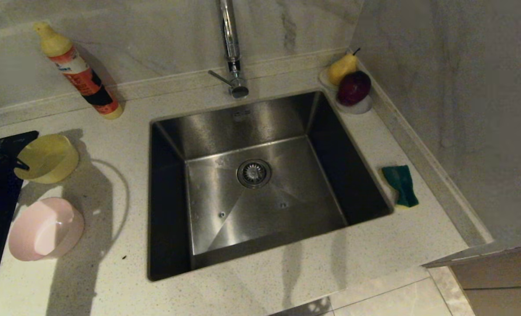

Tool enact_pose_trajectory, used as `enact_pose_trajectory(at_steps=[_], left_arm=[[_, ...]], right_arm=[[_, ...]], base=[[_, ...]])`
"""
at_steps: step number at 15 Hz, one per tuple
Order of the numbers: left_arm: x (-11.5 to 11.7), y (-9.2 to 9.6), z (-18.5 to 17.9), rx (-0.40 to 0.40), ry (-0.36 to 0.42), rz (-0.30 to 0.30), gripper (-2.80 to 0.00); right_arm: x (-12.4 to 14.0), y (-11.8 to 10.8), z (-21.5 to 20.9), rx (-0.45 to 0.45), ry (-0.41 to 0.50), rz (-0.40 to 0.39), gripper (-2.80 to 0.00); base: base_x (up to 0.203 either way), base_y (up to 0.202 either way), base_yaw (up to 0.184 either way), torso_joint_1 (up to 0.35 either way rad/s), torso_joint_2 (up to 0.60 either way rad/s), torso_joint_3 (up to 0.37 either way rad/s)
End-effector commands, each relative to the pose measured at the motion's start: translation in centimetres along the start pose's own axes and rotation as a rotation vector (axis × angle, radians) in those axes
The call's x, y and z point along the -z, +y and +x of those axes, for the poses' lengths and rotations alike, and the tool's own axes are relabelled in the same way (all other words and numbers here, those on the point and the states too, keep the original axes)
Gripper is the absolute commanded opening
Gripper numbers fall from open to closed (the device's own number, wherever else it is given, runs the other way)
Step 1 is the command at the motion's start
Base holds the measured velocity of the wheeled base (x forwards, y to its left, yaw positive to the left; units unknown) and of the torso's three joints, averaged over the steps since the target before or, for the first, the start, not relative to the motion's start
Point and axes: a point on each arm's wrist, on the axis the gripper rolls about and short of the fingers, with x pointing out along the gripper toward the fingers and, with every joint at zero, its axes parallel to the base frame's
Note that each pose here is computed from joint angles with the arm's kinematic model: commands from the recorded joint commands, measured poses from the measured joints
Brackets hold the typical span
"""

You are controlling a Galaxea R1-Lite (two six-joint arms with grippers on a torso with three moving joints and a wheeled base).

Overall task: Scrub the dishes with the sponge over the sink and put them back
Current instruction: Place the bowl on the bowl

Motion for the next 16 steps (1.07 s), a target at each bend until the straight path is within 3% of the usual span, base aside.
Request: enact_pose_trajectory(at_steps=[1,5,16], left_arm=[[0.0,0.6,1.1,-0.015,0.031,-0.015,0.0],[0.3,1.0,1.8,0.013,0.08,-0.022,0.0],[0.6,1.2,4.6,0.012,0.109,-0.039,0.0]], right_arm=[[0.0,0.0,0.0,-0.001,-0.002,-0.001,-2.8],[0.0,0.0,0.0,-0.001,-0.002,-0.001,-2.8],[0.0,0.0,0.0,-0.001,-0.002,-0.001,-2.8]], base=[[0.0,0.0,0.0,0.0,0.0,0.0],[0.0,0.0,0.0,0.0,0.0,0.0],[0.0,0.0,0.0,0.0,0.0,0.0]])
